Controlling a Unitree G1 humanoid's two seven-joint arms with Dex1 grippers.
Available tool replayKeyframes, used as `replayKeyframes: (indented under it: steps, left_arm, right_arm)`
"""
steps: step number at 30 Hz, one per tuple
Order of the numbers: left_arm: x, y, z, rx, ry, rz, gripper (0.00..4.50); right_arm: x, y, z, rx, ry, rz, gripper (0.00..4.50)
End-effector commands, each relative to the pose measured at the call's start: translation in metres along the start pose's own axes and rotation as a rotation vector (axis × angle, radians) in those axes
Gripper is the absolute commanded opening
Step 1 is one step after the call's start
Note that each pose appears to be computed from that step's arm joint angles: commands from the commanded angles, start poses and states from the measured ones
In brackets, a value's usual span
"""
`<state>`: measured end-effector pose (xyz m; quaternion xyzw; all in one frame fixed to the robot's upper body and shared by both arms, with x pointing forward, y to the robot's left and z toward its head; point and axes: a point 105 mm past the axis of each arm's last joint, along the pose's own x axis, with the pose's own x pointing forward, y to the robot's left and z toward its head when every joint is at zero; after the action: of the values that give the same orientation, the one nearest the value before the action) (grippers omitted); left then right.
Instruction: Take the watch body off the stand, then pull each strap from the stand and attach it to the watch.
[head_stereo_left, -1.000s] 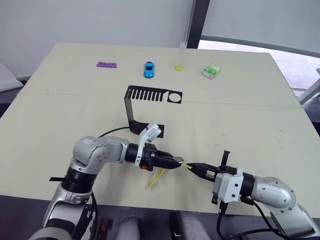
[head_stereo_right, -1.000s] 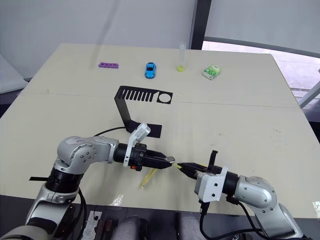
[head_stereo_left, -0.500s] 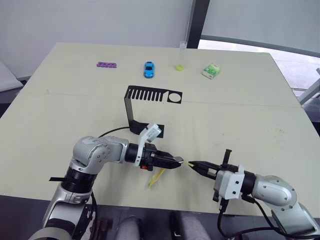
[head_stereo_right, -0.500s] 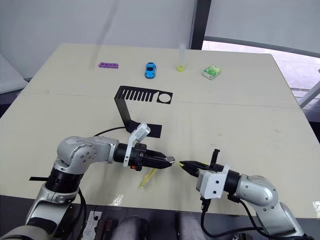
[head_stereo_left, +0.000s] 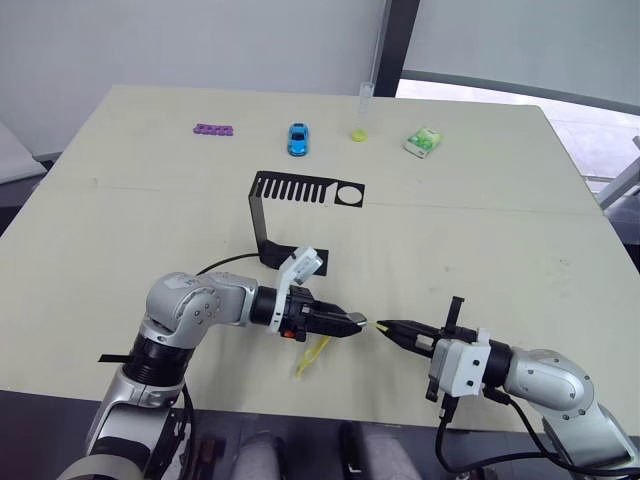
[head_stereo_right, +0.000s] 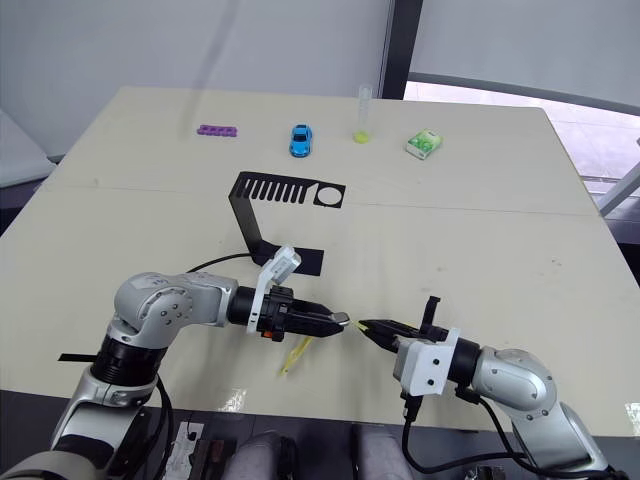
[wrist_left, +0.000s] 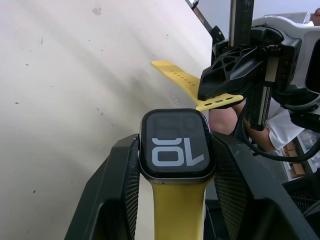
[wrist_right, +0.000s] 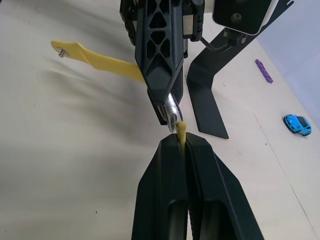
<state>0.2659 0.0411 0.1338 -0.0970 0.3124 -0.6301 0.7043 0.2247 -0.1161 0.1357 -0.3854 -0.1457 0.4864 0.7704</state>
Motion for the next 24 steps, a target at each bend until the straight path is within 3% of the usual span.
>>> replayKeyframes:
  steps: [1,24]
  left_arm:
    - [0.0001,-0.0066,0.0056,0.035,-0.022,-0.022,1.60]
    - [0.0010,-0.0064,0.0033,0.037,-0.013,-0.018,1.60]
  right_arm:
    - [-0.0001,-0.0010,0.0108,-0.022,-0.045,-0.001,0.00]
    - [0.0029,-0.0011,0.0128,-0.027,-0.063,-0.004,0.00]
